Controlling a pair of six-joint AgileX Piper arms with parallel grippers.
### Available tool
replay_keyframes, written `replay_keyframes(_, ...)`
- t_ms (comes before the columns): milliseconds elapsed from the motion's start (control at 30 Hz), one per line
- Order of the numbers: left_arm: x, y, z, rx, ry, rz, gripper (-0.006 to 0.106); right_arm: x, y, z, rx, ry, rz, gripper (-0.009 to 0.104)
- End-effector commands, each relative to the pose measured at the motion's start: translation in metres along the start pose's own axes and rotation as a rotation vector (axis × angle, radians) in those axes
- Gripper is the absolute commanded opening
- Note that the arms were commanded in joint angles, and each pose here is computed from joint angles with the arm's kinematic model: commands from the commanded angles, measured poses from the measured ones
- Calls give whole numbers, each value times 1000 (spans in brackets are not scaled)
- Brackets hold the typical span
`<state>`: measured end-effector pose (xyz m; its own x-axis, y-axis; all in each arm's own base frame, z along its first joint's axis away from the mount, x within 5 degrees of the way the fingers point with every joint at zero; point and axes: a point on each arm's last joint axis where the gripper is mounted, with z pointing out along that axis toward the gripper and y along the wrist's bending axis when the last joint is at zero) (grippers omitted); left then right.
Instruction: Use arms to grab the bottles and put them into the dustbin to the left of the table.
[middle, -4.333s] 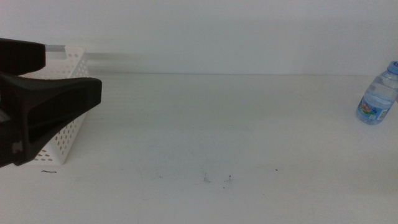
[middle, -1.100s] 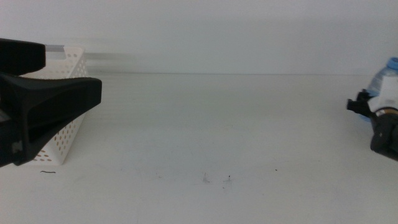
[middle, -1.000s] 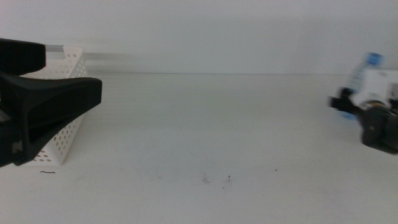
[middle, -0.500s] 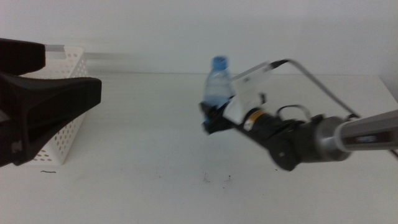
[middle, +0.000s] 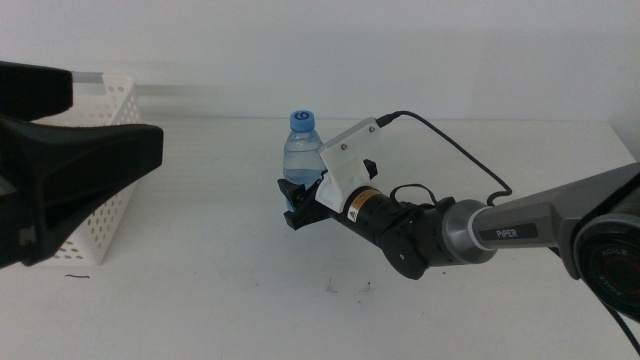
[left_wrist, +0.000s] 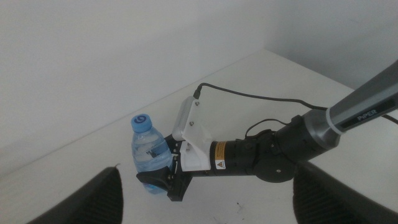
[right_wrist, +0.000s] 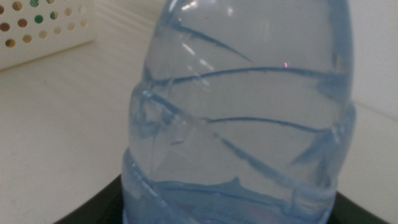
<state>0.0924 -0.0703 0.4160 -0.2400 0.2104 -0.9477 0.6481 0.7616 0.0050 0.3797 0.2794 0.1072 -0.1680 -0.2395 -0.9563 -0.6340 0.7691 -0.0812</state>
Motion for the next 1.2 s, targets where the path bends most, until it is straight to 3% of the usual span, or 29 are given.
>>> replay_keyframes(0, -4, -1, -3, 2, -26, -1, 94, -3, 1, 3, -5, -40, -9, -1)
replay_keyframes(133, -4, -1, -3, 2, -26, -1, 94, 3, 2, 4, -8, 7, -9, 14)
replay_keyframes(200, -4, -1, -3, 2, -26, -1, 94, 4, 2, 4, -8, 33, -1, 30)
replay_keyframes(333, -4, -1, -3, 2, -26, -1, 94, 3, 0, -1, -4, 121, 93, 76)
replay_keyframes(400, -4, -1, -3, 2, -26, -1, 94, 1, 0, -6, 2, 194, 122, 94)
replay_keyframes(567, -4, -1, -3, 2, -26, -1, 94, -12, 0, -60, 4, 246, 143, 93)
replay_keyframes(900, -4, -1, -3, -1, -26, 3, 94, -124, -8, -244, 52, 315, 129, 93)
replay_keyframes(1167, -4, -1, -3, -1, -26, 3, 94, -207, -13, -325, 51, 280, 114, 93)
